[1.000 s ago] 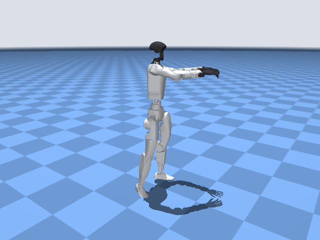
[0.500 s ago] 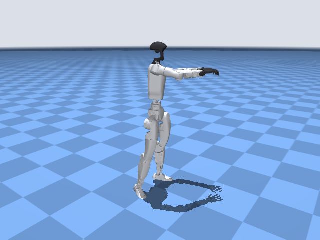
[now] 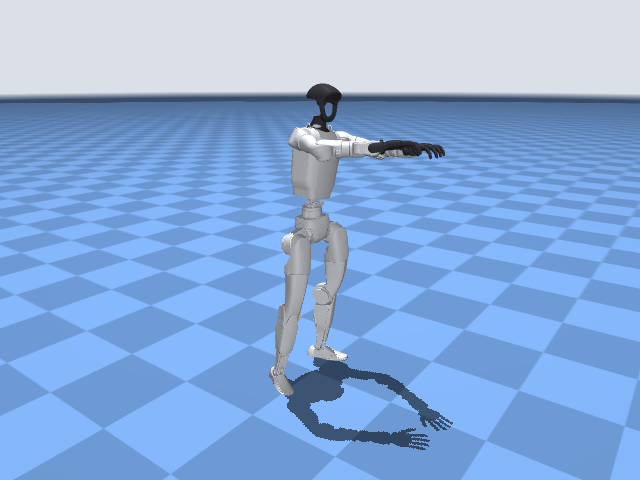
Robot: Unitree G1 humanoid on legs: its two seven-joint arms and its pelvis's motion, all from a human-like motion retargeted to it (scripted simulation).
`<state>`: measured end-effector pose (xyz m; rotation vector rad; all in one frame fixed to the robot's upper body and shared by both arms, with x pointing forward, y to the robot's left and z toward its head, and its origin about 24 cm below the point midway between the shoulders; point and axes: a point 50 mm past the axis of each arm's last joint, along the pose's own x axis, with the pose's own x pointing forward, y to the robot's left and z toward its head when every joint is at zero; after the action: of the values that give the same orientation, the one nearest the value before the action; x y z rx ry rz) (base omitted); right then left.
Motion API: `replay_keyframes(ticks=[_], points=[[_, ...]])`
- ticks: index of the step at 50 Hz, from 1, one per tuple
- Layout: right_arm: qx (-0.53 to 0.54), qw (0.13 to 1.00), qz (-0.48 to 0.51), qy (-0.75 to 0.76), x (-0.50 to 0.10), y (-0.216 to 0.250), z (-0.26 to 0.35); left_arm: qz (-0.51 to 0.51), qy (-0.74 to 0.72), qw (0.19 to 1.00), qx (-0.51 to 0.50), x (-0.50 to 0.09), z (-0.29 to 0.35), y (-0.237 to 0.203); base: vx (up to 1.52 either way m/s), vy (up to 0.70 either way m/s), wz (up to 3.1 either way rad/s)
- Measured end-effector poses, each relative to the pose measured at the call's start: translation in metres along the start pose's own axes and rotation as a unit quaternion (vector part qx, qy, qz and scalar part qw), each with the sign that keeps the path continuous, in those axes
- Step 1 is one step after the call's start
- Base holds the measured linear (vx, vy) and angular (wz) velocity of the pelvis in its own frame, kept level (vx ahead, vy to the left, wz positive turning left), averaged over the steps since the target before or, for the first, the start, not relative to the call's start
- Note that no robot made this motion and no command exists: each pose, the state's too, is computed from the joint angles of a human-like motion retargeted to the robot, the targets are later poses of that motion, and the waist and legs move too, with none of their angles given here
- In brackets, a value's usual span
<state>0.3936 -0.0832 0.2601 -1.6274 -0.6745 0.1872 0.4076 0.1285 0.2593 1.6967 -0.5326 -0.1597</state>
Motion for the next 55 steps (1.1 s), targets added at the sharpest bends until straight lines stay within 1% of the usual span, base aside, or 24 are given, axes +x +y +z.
replay_keyframes(ticks=[13,18,23,25,29,34,40,46,51,55], points=[[-0.027,0.999,0.026,0.038,-0.017,0.003,-0.031,-0.018,-0.046,0.993,-0.107,0.012,0.039,-0.002,0.02,-0.05,-0.41],[-0.021,0.998,0.043,0.045,-0.021,0.005,-0.036,-0.017,-0.061,0.992,-0.104,0.015,0.050,-0.001,0.03,-0.07,-0.20],[-0.008,0.997,0.064,0.046,-0.023,0.007,-0.039,0.015,-0.079,0.994,-0.075,0.019,0.060,0.006,0.03,-0.07,-0.14],[-0.009,0.997,0.059,0.045,-0.023,0.005,-0.039,0.030,-0.084,0.994,-0.069,0.020,0.064,0.009,0.03,-0.07,-0.13],[-0.022,0.999,0.015,0.046,-0.023,-0.005,-0.041,0.048,-0.089,0.991,-0.086,0.023,0.071,0.013,0.03,-0.08,-0.14],[-0.040,0.998,-0.028,0.049,-0.023,-0.019,-0.043,0.034,-0.092,0.988,-0.123,0.028,0.081,0.015,0.02,-0.10,-0.20],[-0.040,0.998,-0.003,0.049,-0.021,-0.026,-0.044,0.018,-0.101,0.988,-0.117,0.033,0.092,0.018,0.02,-0.09,-0.23],[-0.020,0.998,0.031,0.056,-0.022,-0.024,-0.048,0.053,-0.114,0.988,-0.084,0.035,0.100,0.025,0.02,-0.07,-0.24],[-0.034,0.998,-0.002,0.058,-0.023,-0.029,-0.051,0.080,-0.124,0.985,-0.095,0.035,0.104,0.031,0.02,-0.08,-0.24],[-0.052,0.996,-0.040,0.054,-0.023,-0.038,-0.049,0.067,-0.126,0.982,-0.121,0.036,0.106,0.030,0.01,-0.07,-0.19]])
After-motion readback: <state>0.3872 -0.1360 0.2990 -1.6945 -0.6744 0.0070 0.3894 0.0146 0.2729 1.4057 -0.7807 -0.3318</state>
